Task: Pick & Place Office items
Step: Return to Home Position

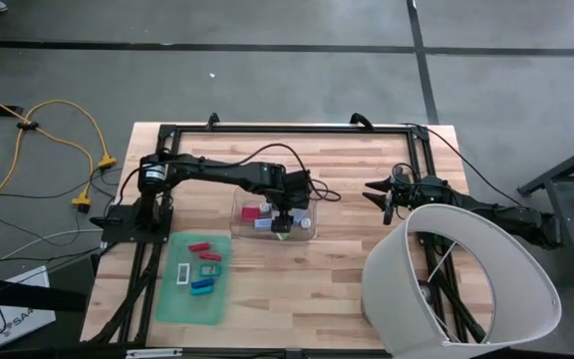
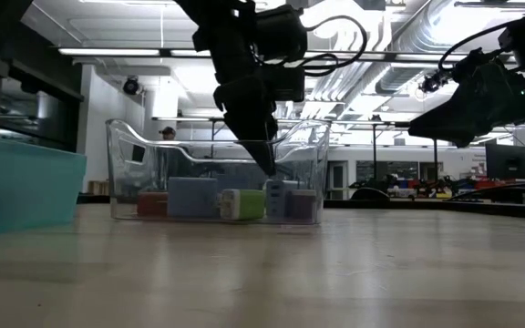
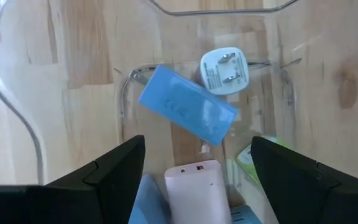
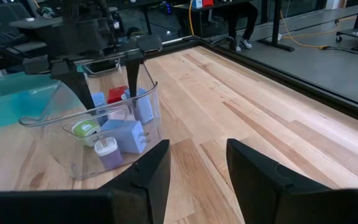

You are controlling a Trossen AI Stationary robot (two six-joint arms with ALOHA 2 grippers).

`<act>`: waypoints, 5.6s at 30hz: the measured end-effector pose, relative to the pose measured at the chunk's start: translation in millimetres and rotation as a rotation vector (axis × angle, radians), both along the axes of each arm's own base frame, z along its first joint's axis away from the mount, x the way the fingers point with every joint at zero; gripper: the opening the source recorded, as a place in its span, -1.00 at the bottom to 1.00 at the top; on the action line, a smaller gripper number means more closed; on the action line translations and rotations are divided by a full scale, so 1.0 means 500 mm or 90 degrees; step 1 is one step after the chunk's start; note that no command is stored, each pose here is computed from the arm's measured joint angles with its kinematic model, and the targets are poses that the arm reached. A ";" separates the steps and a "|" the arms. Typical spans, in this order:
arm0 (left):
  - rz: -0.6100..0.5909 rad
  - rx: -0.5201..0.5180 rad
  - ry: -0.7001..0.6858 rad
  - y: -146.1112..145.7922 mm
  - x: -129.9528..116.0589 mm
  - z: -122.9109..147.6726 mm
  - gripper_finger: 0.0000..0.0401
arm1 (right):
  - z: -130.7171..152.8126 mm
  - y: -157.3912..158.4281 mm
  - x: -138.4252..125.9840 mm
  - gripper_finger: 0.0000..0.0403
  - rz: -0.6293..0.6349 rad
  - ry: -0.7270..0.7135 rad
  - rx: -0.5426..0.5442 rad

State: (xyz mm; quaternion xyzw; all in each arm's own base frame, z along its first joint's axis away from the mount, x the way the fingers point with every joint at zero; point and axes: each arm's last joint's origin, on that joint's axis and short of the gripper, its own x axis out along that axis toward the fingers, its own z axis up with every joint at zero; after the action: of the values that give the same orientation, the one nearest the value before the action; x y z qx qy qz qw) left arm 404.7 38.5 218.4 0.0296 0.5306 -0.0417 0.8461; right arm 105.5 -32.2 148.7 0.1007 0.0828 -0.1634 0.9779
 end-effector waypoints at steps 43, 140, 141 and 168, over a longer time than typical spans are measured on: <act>0.086 0.141 -0.062 -0.028 -0.084 0.151 0.42 | 0.000 0.000 0.000 -0.29 0.000 0.000 0.000; 0.223 -0.004 -0.645 -0.026 -0.606 -0.123 0.42 | 0.000 0.000 0.000 -0.28 0.000 0.000 0.000; 0.223 -0.004 -0.645 -0.026 -0.606 -0.123 0.42 | 0.000 0.000 0.000 -0.29 0.000 0.000 0.000; 0.224 -0.006 -0.644 -0.026 -0.606 -0.124 0.42 | 0.000 0.000 0.000 -0.29 0.000 0.000 0.000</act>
State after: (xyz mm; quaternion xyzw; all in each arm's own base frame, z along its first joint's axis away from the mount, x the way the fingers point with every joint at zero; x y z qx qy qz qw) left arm 101.7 25.8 156.3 -0.0473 0.0530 0.1181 0.9905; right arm 105.5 -32.2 148.8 0.1007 0.0828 -0.1634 0.9779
